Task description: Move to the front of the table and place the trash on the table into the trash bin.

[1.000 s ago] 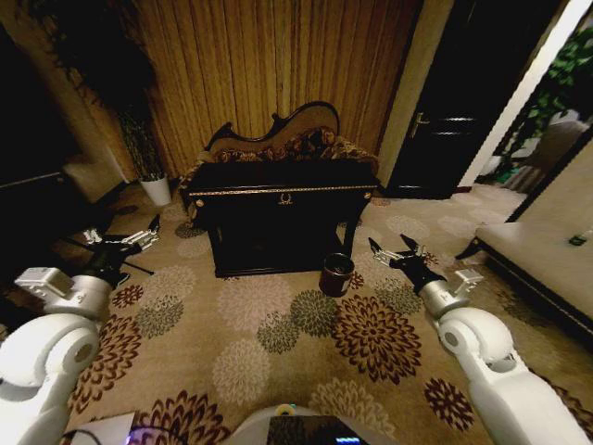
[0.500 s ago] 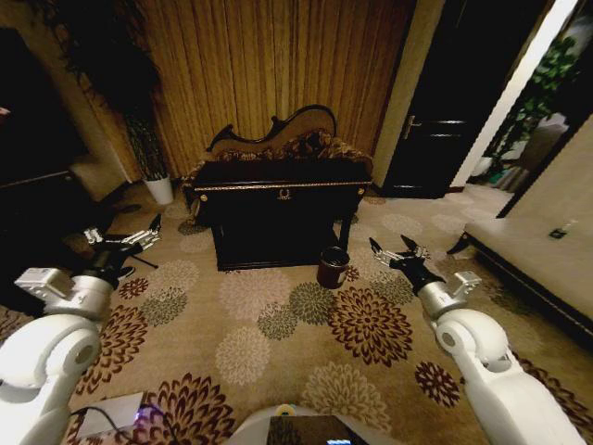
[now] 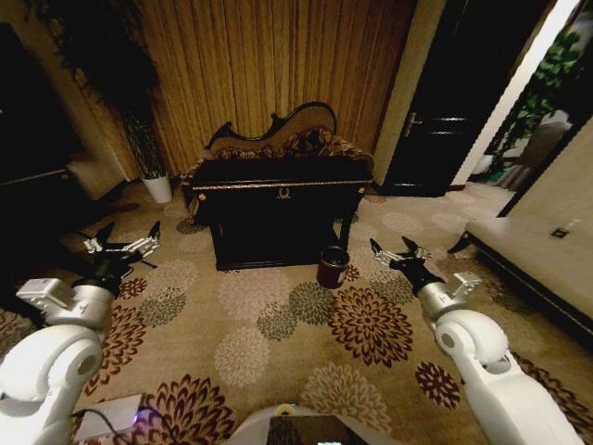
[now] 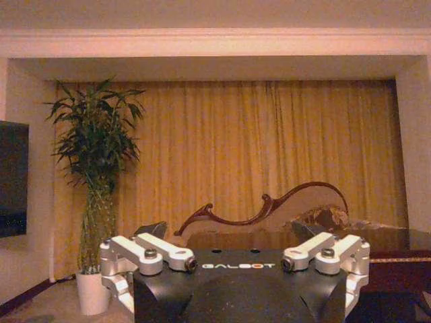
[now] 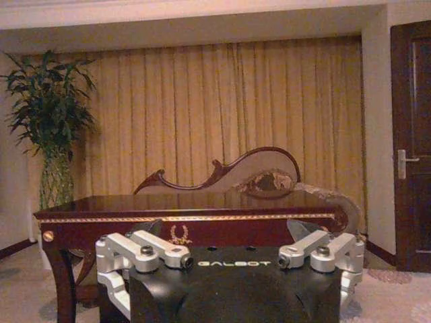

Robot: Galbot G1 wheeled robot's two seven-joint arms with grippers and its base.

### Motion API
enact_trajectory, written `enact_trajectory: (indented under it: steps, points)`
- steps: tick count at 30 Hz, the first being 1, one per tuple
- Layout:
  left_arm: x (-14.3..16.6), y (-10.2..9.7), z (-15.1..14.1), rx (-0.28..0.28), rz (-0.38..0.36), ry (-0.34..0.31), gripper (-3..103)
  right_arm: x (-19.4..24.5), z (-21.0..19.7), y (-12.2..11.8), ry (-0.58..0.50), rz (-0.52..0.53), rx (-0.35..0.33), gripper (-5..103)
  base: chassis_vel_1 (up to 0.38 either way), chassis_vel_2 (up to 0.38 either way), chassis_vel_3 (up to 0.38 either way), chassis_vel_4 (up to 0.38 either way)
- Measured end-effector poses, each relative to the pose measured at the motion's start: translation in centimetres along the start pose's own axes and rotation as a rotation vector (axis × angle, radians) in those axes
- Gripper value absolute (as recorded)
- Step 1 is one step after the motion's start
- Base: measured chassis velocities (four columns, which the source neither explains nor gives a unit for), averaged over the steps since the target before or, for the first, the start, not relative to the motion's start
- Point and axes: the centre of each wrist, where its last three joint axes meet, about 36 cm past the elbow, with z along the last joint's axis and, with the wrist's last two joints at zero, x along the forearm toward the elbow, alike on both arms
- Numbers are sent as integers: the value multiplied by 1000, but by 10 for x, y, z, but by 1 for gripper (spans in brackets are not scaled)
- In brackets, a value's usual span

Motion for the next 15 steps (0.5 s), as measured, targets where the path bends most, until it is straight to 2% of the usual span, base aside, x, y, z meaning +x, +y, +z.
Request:
enact_trajectory:
  steps: [10, 15]
  points:
    - [1, -2, 0, -2, 6, 13, 100, 5, -14, 10, 50, -33, -6, 100, 0, 0, 0, 0]
    - [3, -3, 0, 0, 7, 26, 100, 4, -19, 17, 60, -10, -24, 100, 0, 0, 0, 0]
